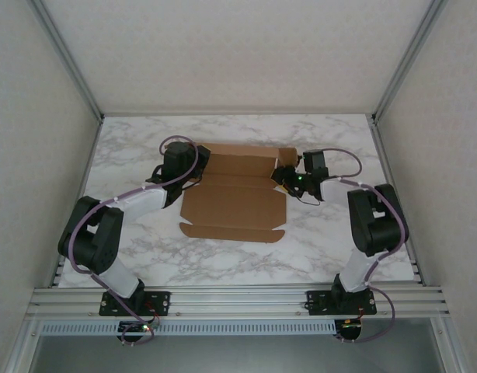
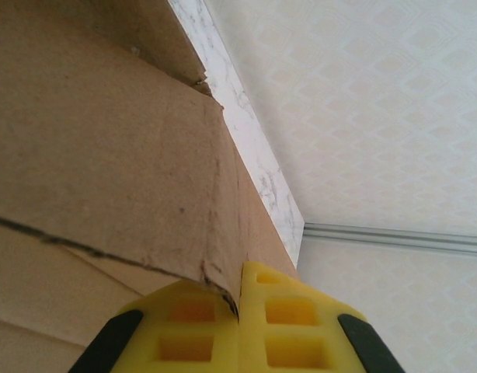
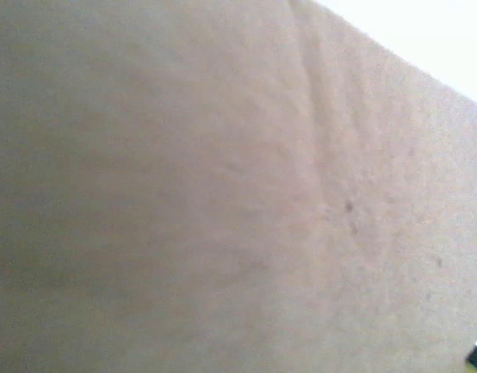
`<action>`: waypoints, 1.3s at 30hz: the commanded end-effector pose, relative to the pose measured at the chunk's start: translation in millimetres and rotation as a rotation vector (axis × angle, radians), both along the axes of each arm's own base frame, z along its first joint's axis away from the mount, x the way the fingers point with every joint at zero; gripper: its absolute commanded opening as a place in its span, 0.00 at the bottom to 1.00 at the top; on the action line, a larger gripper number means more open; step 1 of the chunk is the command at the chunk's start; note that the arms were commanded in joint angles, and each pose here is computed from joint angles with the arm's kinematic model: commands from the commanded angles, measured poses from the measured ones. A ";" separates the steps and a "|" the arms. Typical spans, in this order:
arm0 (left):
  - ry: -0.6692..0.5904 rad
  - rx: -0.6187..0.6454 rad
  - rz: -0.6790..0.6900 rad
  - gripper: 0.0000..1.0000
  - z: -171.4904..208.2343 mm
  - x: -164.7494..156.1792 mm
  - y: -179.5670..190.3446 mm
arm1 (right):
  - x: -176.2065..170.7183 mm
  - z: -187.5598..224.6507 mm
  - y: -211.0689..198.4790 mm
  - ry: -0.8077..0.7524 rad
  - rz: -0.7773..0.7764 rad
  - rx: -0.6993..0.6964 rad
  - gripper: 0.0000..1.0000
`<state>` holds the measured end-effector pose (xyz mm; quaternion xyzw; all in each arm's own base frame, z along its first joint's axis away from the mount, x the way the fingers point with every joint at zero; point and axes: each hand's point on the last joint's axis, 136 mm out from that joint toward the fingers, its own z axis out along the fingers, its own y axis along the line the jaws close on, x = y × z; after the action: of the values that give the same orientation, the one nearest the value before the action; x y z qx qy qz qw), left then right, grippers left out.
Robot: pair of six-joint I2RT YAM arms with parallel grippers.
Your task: Fold the paper box
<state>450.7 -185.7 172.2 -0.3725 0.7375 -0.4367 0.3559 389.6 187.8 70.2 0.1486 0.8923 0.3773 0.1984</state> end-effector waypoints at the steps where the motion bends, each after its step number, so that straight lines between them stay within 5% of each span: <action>1: 0.018 0.050 0.005 0.00 -4.5 -6.0 4.3 | -10.0 10.3 -14.4 -0.037 -0.008 -0.061 0.49; 11: 0.018 0.066 0.000 0.00 -3.5 -2.2 4.2 | -46.5 90.1 -54.8 -0.276 -0.071 -0.208 0.44; 16: 0.027 0.070 -0.015 0.00 -8.2 -0.6 1.5 | -60.0 141.2 -128.4 -0.424 -0.380 -0.443 0.38; 19: 0.028 0.071 -0.020 0.00 -8.5 -0.5 0.7 | -45.7 134.4 -161.1 -0.375 -0.464 -0.595 0.37; 28: 0.031 0.073 -0.039 0.00 -9.8 -0.8 2.6 | 33.3 82.8 -132.7 -0.479 -0.053 -0.821 0.35; 39: 0.033 0.073 -0.072 0.00 -11.7 -0.6 2.4 | -7.8 130.6 -112.7 -0.609 0.026 -0.702 0.51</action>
<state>450.8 -184.4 171.7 -0.3509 0.7522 -0.4315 0.3534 390.6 67.1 192.4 -0.0257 0.8708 0.0653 0.4866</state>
